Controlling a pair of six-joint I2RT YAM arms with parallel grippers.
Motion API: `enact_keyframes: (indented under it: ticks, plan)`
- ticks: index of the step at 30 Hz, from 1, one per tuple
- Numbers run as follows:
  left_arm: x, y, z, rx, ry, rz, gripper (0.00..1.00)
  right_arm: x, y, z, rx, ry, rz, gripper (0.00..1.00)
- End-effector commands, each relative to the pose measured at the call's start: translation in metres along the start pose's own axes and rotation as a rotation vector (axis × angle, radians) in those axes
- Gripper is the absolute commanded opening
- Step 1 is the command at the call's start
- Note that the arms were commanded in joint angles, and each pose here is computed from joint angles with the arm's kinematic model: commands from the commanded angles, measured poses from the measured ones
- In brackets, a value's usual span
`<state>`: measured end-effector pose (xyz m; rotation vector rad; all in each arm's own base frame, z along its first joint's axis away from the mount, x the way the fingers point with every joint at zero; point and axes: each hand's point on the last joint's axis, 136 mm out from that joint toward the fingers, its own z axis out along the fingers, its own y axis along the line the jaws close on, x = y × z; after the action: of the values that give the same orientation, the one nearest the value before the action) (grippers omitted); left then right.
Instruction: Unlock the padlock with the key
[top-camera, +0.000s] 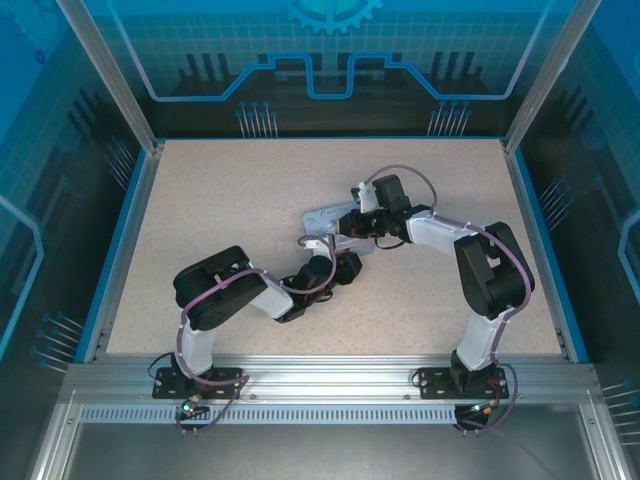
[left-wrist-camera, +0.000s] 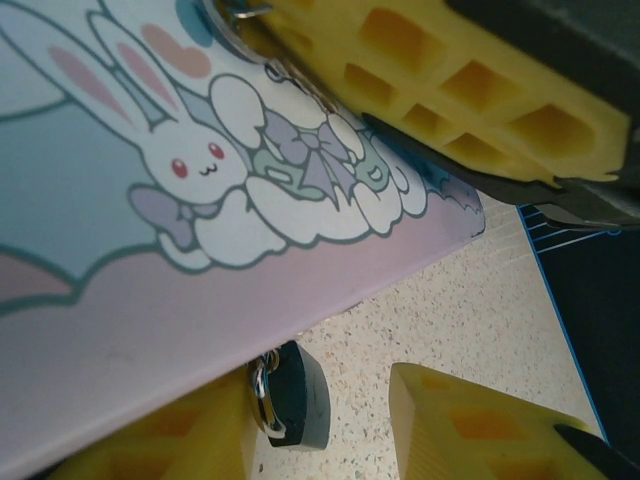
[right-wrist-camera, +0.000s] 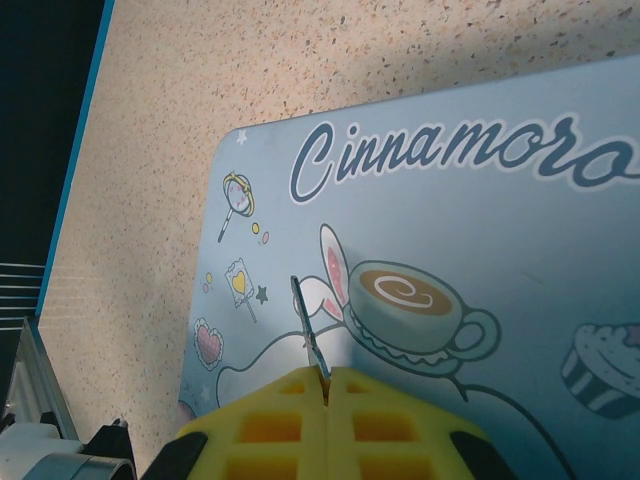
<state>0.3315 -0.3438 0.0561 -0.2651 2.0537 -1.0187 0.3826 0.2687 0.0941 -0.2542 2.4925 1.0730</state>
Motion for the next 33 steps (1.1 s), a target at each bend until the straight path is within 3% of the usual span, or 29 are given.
enact_keyframes:
  ticks: [1, 10, 26, 33]
  plan:
    - [-0.004, -0.006, 0.006, -0.004, -0.012, -0.014, 0.39, 0.02, -0.013, 0.007, 0.022, 0.062, 0.046, 0.0]
    - [0.004, 0.009, 0.01, -0.061, 0.008, -0.043, 0.38, 0.02, -0.013, 0.006, 0.024, 0.061, 0.046, 0.0]
    - [-0.005, 0.003, 0.006, -0.059, -0.013, -0.011, 0.08, 0.012, -0.004, 0.001, -0.001, 0.028, 0.024, 0.0]
    - [-0.013, -0.003, -0.002, -0.052, 0.004, -0.022, 0.02, -0.021, 0.019, -0.038, -0.046, -0.09, -0.049, 0.0]
